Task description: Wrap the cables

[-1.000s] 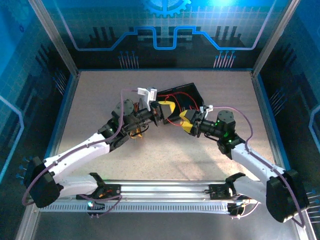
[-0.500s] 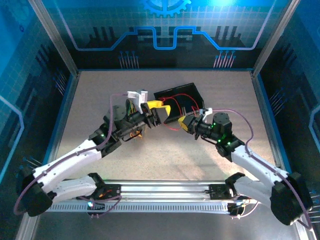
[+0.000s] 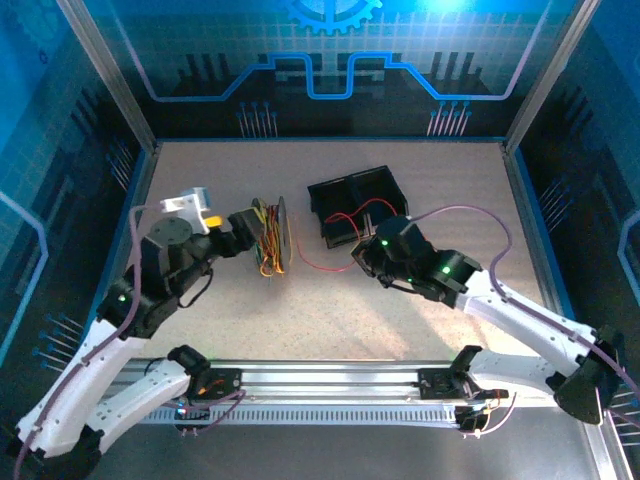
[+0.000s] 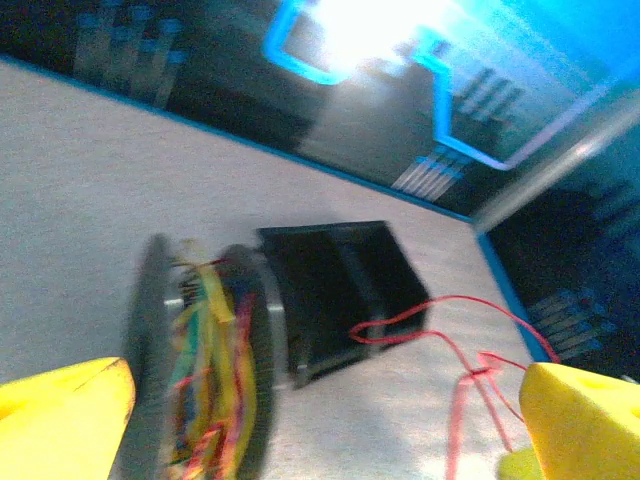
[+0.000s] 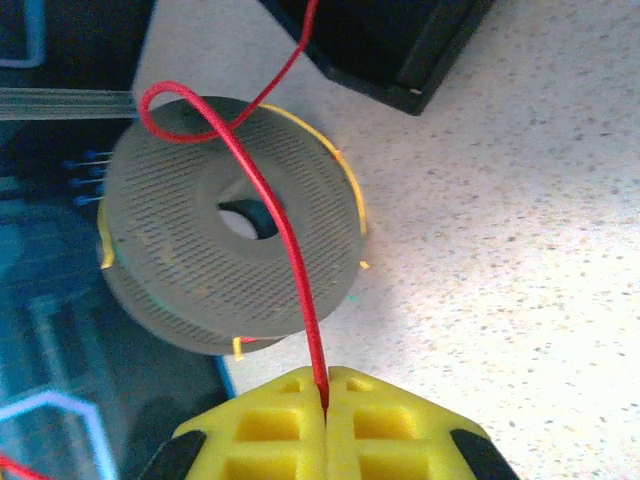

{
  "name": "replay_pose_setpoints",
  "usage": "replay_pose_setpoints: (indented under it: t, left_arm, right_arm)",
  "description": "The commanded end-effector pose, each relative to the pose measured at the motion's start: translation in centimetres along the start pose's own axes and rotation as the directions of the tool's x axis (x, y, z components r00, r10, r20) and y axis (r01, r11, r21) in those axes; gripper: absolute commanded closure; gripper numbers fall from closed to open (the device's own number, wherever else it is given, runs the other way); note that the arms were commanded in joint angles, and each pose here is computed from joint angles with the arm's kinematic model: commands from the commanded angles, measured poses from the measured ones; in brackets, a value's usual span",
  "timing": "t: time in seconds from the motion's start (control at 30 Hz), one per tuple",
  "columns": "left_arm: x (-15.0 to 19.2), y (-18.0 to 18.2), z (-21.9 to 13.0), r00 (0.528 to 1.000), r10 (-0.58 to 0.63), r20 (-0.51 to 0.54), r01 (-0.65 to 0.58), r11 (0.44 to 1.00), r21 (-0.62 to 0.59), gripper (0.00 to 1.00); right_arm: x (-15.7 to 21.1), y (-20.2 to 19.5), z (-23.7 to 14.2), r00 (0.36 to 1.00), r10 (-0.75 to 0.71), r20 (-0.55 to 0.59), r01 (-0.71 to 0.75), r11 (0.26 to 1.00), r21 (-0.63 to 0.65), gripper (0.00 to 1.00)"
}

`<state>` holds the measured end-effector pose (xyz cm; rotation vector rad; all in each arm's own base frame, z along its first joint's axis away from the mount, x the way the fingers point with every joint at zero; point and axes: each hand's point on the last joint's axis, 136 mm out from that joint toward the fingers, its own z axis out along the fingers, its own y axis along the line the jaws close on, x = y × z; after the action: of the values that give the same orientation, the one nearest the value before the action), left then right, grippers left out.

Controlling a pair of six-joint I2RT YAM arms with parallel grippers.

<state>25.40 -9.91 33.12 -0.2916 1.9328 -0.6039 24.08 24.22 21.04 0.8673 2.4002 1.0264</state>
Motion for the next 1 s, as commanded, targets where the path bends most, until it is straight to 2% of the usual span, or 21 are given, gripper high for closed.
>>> replay_pose_setpoints:
  t: [0.0, 0.13, 0.23, 0.47, 0.77, 0.97]
  left_arm:
    - [2.4, 3.8, -0.9, 0.990, -0.018, -0.140, -0.005, 0.987, -0.162, 0.01]
    - [3.6, 4.5, 0.1, 0.978, -0.030, -0.206, -0.014, 0.978, -0.209, 0.01]
    - [3.8, 5.4, 1.1, 0.981, -0.021, -0.191, -0.026, 0.971, -0.239, 0.01]
    - [4.6, 5.8, 4.3, 0.964, -0.041, -0.262, -0.022, 0.972, -0.235, 0.01]
    - [4.7, 5.9, 6.9, 0.950, -0.054, -0.308, -0.013, 0.977, -0.211, 0.18]
    - [3.9, 5.9, 7.4, 0.954, -0.045, -0.298, -0.019, 0.978, -0.209, 0.25]
  right_arm:
    - [-1.0, -1.4, 0.2, 0.993, -0.005, 0.120, -0.010, 0.991, 0.131, 1.00]
    - [0.2, -0.5, 1.3, 0.992, -0.007, 0.126, -0.016, 0.983, 0.184, 1.00]
    - [1.4, 0.3, 2.5, 0.994, 0.003, 0.110, -0.025, 0.979, 0.201, 1.00]
    - [3.7, 2.0, 5.8, 0.999, 0.022, 0.034, -0.029, 0.977, 0.210, 1.00]
    - [4.6, 2.7, 8.7, 0.994, 0.096, -0.044, -0.084, 0.970, 0.230, 1.00]
    - [5.0, 2.7, 10.4, 0.981, 0.164, -0.101, -0.135, 0.960, 0.245, 1.00]
